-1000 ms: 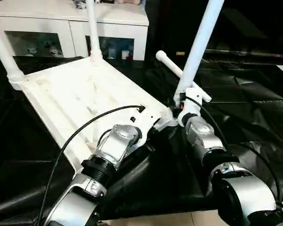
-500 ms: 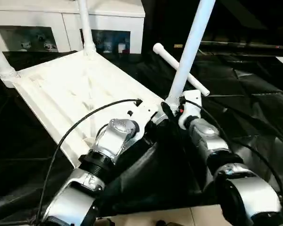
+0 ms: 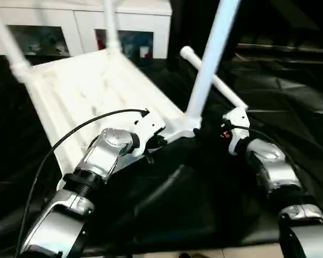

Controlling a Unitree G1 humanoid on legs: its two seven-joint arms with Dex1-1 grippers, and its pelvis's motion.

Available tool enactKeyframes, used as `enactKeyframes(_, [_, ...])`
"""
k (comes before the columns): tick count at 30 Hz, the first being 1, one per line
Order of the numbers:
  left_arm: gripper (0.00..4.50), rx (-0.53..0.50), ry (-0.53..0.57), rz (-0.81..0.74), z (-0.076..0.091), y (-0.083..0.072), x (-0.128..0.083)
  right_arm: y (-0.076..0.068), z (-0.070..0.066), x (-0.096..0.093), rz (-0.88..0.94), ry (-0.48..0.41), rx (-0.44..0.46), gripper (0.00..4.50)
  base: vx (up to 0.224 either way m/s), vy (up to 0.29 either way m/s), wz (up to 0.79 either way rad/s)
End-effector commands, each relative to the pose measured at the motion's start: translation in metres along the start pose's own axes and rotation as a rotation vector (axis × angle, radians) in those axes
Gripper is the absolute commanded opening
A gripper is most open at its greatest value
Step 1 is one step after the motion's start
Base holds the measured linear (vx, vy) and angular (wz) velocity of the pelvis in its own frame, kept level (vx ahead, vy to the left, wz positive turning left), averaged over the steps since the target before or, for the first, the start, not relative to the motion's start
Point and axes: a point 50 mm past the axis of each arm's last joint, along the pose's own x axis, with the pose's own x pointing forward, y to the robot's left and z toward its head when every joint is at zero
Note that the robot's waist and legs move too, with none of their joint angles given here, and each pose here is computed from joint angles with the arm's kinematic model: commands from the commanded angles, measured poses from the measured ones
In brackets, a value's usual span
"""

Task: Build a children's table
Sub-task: Rotate leg to tighten

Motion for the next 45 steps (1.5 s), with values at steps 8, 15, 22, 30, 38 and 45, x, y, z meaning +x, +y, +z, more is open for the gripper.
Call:
enactKeyframes(8, [0.0, 0.097, -0.052, -0.263, -0.005, -0.016, -0.014, 0.013, 0.005, -0.015, 0.236, 0.037, -0.033, 4.07, 0.007, -0.004, 0.01])
enactKeyframes(15, [0.0, 0.103, -0.081, -0.355, -0.006, -0.017, -0.025, 0.019, 0.006, -0.024, 0.334, 0.085, -0.055, 4.07, 0.0, 0.0, 0.0])
enactKeyframes(22, [0.0, 0.109, -0.08, -0.359, -0.006, -0.015, -0.028, 0.02, 0.006, -0.025, 0.354, 0.097, -0.05, 4.07, 0.0, 0.0, 0.0])
enactKeyframes(30, [0.0, 0.109, -0.08, -0.366, -0.006, -0.015, -0.026, 0.021, 0.004, -0.025, 0.371, 0.119, -0.057, 3.56, 0.0, 0.0, 0.0])
enactKeyframes(38, [0.0, 0.107, -0.081, -0.36, -0.007, -0.015, -0.025, 0.026, 0.002, -0.021, 0.384, 0.134, -0.072, 2.75, 0.0, 0.0, 0.0])
enactKeyframes(45, [0.0, 0.108, -0.078, -0.357, -0.008, -0.015, -0.025, 0.028, -0.003, -0.018, 0.372, 0.146, -0.087, 3.19, 0.0, 0.0, 0.0])
